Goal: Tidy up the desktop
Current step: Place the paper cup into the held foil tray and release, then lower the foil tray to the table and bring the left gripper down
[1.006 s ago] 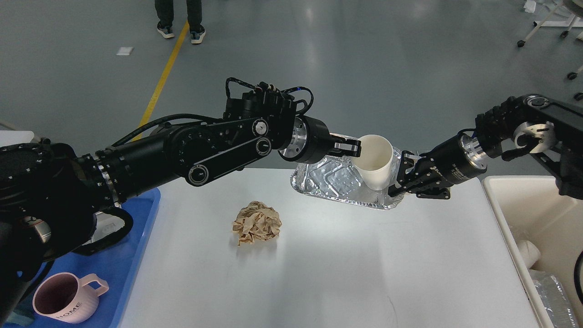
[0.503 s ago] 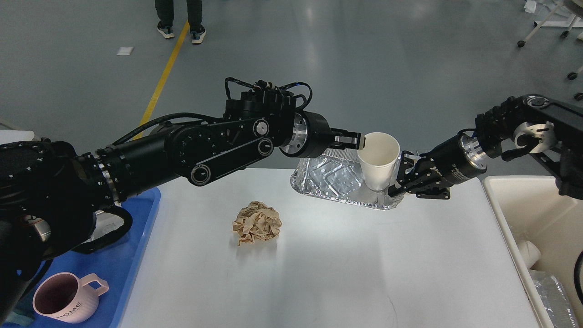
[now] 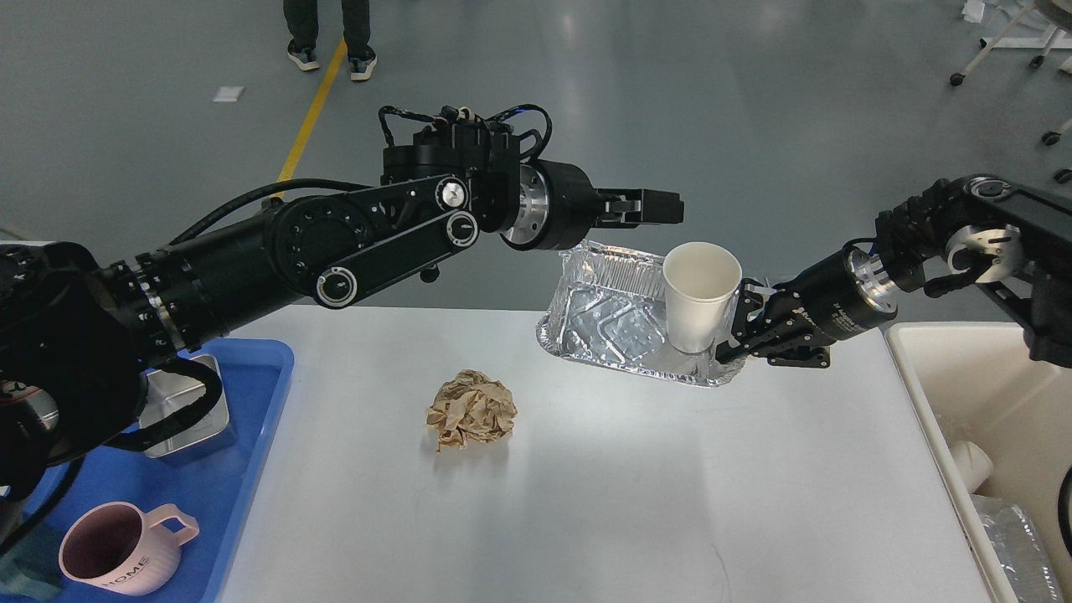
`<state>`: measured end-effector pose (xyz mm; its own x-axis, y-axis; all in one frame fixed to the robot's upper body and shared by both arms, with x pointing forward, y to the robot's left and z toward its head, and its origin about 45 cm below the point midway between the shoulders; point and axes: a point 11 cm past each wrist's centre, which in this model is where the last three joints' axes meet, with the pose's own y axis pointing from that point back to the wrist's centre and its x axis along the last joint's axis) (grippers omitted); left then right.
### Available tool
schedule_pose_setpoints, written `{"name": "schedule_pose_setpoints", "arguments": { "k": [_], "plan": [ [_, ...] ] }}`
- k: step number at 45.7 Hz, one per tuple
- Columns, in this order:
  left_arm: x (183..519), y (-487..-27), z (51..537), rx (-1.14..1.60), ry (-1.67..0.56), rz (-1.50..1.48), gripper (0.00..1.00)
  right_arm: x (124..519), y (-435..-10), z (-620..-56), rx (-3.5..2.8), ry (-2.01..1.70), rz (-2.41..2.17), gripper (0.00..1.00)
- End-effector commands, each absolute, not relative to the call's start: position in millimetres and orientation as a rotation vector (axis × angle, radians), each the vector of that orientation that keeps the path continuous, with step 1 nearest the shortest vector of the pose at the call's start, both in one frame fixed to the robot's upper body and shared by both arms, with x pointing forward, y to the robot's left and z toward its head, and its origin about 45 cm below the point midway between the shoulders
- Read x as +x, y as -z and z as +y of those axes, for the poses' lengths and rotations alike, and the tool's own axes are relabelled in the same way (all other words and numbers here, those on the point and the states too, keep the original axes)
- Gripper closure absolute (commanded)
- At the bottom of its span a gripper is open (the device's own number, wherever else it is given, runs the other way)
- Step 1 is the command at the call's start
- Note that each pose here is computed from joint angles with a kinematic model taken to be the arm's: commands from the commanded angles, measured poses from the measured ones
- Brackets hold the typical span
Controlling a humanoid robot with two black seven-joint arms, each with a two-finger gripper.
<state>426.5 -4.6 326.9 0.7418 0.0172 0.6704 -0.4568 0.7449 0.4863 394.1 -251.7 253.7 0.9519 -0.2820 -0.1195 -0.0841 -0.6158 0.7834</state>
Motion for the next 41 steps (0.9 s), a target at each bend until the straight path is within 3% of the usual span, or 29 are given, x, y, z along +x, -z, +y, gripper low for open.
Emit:
{"name": "schedule_pose_setpoints", "arguments": {
  "k": [1,7,17,31,41],
  "plan": [
    [430.1,-350.7,10.8,0.635,-0.323,-0.696,0.20,394.1,-253.8,-251.8,2.228,0.290,-0.257,1.00],
    [422.5,-358.7,36.1,0.642,-0.316,-0.725,0.20,394.1,-254.6,-254.8,2.225,0.291,-0.264,1.00],
    [420.0,-363.3,130.9,0.744,-0.427,-0.770,0.20,392.9,-254.6,-254.5,2.224,0.288,-0.258,1.00],
    [371.4,-357.4,280.3,0.909,-0.639,-0.712,0.13,391.5,-255.6,-256.6,2.222,0.286,-0.258,1.00],
    [328.1,-311.7,374.6,1.107,-0.731,-0.523,0.10,390.4,-255.5,-256.0,2.217,0.279,-0.250,1.00]
  ]
}}
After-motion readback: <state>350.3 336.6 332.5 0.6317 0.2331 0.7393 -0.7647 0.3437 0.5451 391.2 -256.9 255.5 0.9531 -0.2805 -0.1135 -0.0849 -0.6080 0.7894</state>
